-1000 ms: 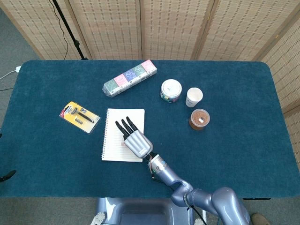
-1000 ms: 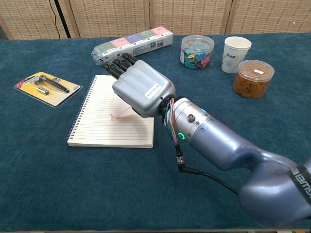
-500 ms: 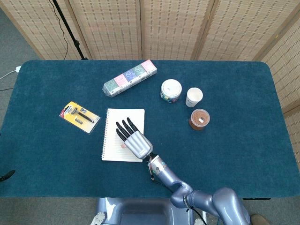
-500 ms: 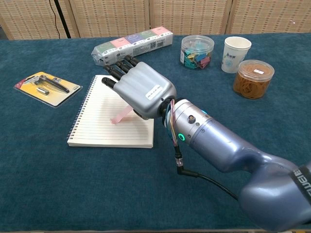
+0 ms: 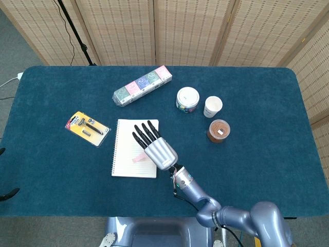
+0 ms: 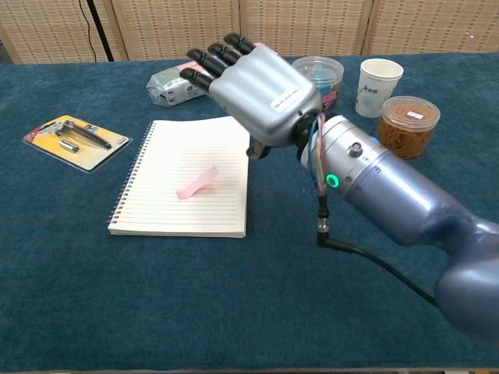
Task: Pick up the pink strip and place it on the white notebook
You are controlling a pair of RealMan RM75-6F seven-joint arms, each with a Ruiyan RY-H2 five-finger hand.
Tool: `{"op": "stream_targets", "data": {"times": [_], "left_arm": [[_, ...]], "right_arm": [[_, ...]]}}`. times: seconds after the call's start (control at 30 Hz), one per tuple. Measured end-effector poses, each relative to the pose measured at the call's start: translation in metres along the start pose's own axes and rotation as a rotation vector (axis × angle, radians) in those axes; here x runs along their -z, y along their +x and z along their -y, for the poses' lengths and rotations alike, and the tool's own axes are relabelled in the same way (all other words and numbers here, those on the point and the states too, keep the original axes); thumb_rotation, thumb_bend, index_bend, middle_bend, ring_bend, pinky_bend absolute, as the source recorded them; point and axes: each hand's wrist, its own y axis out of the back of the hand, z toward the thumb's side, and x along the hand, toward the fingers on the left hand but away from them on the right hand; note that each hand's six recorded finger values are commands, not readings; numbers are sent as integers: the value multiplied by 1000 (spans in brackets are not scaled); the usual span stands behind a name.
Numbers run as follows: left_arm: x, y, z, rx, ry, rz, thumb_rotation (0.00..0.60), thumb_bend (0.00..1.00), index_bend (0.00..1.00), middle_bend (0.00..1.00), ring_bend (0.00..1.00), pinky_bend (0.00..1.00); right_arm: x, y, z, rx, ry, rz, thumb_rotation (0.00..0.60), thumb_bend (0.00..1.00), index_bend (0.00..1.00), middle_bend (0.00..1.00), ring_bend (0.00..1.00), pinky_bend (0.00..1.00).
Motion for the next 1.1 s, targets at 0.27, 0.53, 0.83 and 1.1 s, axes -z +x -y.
{"op": "stream_targets", "data": {"times": [0.27,0.53,0.83,1.1], "left_arm": [[-21,7,13,101,15,119,600,0,0,0,0,0],[-52,43,26,232,66,229,600,0,3,0,0,0],[-113,74,37,310,108,350,600,0,142,0,0,0],[-151,93,58,379,134,385,600,0,205,0,0,0]], "right_arm": [[70,18,-19,4,-21,98,600,0,7,0,0,0],[153,72,-26,-35,-87,192,600,0,19,0,0,0],[214,164,-33,-118,-156,311,600,0,33,0,0,0],[226,237,-27,-216,-230,412,600,0,60,0,0,0]]}}
